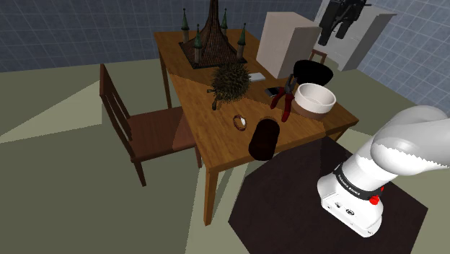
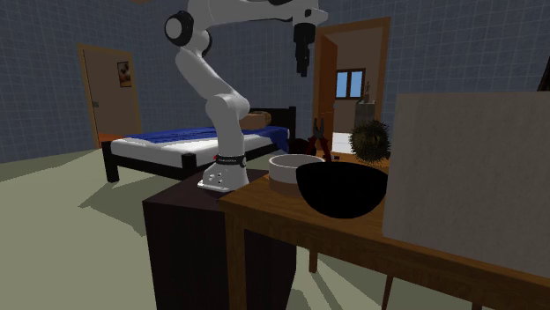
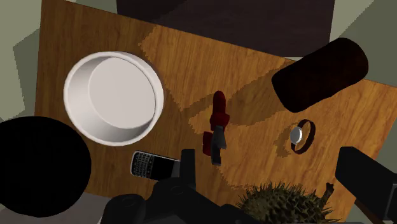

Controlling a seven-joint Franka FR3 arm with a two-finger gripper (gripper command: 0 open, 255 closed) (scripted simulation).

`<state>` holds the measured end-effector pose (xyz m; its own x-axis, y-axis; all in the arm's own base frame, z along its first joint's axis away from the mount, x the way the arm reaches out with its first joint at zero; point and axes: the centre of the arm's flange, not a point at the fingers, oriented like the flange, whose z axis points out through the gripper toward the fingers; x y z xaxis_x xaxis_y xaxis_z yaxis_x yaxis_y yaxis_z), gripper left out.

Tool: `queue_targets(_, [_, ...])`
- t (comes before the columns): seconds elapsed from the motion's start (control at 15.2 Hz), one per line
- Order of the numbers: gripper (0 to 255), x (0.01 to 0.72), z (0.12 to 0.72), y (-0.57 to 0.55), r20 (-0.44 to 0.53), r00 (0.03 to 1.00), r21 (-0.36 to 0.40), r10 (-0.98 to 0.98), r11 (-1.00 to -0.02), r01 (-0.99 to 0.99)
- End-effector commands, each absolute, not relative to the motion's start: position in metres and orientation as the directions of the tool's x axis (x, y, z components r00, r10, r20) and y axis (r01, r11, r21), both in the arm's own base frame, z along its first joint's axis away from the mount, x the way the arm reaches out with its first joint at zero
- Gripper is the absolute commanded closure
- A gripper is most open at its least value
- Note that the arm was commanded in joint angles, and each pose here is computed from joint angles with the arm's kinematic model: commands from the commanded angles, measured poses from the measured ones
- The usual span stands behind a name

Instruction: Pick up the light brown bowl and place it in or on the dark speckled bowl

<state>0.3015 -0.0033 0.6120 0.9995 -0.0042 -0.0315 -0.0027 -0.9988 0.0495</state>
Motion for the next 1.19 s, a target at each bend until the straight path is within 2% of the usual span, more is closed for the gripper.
queue_targets(0.0, [0, 0.302, 0.612, -0.003, -0.032, 0.999, 0.050, -0.004, -0.999, -0.003])
queue_targets(1.12, [0, 0.312, 0.411, -0.111, -0.003, 1.000, -0.011, 0.003, -1.000, 0.003])
